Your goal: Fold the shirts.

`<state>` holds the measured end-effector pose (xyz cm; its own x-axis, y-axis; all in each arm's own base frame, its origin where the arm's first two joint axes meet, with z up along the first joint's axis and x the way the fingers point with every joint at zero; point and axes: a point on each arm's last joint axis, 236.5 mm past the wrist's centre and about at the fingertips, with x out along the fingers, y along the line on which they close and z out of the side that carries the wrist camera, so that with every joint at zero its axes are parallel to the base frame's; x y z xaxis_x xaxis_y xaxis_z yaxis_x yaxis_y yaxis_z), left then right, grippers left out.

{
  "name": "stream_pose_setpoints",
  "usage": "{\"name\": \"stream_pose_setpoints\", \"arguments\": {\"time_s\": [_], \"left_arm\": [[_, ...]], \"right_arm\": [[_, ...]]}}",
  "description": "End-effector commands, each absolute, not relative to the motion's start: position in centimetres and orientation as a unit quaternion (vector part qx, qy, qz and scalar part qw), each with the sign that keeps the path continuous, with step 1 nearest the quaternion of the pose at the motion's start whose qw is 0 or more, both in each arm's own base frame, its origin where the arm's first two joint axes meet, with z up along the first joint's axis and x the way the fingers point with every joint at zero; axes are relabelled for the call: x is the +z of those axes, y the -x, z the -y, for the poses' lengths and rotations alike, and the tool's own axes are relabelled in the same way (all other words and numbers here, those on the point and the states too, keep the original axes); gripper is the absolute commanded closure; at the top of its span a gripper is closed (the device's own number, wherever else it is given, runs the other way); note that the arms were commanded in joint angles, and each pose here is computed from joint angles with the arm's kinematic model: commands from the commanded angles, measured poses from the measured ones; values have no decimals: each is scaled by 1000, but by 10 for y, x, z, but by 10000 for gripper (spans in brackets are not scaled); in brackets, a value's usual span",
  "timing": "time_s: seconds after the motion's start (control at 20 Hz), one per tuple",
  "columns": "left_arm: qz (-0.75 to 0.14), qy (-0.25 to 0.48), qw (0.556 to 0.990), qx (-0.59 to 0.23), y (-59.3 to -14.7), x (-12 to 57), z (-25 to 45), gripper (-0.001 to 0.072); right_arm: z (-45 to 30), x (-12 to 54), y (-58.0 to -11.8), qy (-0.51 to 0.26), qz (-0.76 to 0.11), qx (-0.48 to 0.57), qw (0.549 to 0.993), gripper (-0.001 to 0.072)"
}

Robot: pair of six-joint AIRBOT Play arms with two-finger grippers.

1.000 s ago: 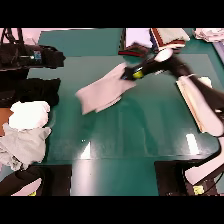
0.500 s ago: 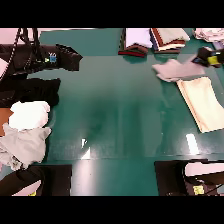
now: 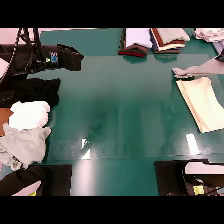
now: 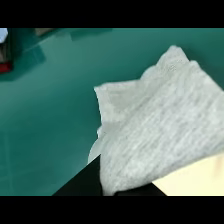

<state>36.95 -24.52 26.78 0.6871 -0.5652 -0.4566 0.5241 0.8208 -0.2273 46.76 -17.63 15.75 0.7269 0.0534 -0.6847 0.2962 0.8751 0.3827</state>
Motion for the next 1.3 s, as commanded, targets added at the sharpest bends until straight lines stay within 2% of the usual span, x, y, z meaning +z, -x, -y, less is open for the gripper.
{"name": "stream_pose_setpoints", "arguments": {"time_s": [0.0,0.2,0.5,0.95,1.1,1.15,1.2,1.25], "left_arm": [[-262,41,917,-297,-369,267,246,686],[-268,38,916,-297,-368,265,245,686],[-273,36,914,-297,-367,263,245,686],[-276,18,912,-301,-365,259,244,686],[-278,17,912,-301,-364,258,244,686],[-278,17,912,-301,-364,258,244,686],[-278,17,912,-301,-364,258,244,686],[-280,16,911,-301,-364,257,244,686]], "right_arm": [[176,185,-457,-224,-342,-74,909,698],[163,195,-441,-214,-355,-62,908,698],[176,190,-396,-151,-416,-109,890,699],[195,104,-307,-122,-545,-200,805,698],[198,81,-277,-152,-564,-215,782,694],[203,76,-268,-163,-569,-224,774,615],[210,73,-258,-174,-570,-237,768,385],[217,71,-250,-184,-568,-249,763,191]]}}
